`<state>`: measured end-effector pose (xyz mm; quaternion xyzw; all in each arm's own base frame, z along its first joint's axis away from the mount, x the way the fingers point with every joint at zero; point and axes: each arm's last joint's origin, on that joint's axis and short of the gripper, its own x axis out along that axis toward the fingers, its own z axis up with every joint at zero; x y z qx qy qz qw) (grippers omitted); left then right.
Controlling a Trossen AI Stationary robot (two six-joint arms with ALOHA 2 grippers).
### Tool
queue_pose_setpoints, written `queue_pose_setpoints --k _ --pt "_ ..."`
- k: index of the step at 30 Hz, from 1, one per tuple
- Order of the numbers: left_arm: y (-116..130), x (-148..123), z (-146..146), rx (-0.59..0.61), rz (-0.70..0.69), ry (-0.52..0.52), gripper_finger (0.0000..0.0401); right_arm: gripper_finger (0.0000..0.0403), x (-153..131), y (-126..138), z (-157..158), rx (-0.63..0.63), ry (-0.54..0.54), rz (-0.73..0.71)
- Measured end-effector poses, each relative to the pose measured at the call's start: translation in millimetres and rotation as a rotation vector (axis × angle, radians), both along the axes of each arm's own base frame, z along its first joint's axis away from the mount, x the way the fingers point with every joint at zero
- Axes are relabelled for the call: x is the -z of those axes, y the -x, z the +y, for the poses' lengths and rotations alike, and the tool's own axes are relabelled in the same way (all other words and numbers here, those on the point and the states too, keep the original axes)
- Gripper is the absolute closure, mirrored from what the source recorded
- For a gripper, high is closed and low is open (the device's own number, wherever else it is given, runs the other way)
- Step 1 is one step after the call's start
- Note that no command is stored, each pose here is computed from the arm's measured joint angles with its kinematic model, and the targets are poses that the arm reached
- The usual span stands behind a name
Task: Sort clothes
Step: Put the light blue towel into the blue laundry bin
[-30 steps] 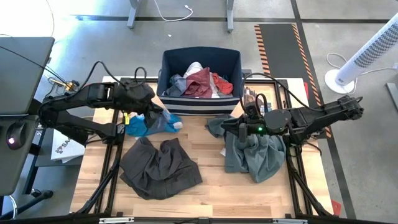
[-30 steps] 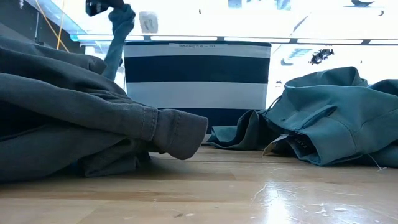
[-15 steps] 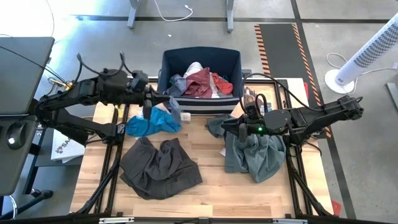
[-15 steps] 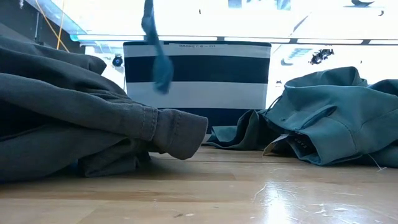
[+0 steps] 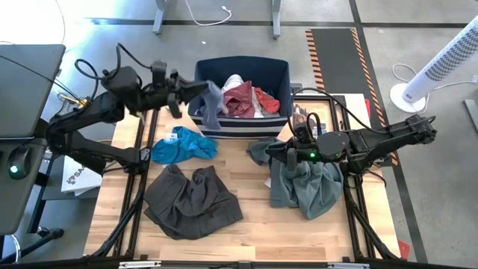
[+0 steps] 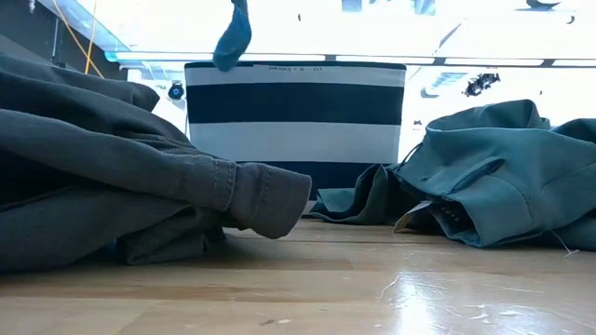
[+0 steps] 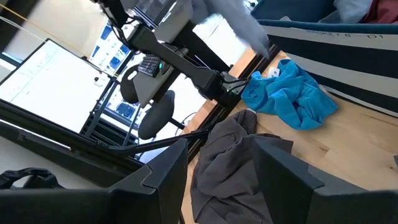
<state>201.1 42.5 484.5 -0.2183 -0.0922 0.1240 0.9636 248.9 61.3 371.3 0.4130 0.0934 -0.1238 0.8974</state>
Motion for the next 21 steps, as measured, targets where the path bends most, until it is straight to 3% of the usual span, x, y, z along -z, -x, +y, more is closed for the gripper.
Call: queue_pose_setpoints --k 8,21 --pt "-24.6 -1.9 33.9 -0.031 -0.139 0.011 0.0401 0.0225 -0.1 0.0 0.3 -0.003 -0.021 -0.003" --pt "-81.8 32.4 110.7 -0.019 -0.282 0.147 0.0401 0.0225 -0.1 0.1 0.5 -0.005 -0.022 -0.003"
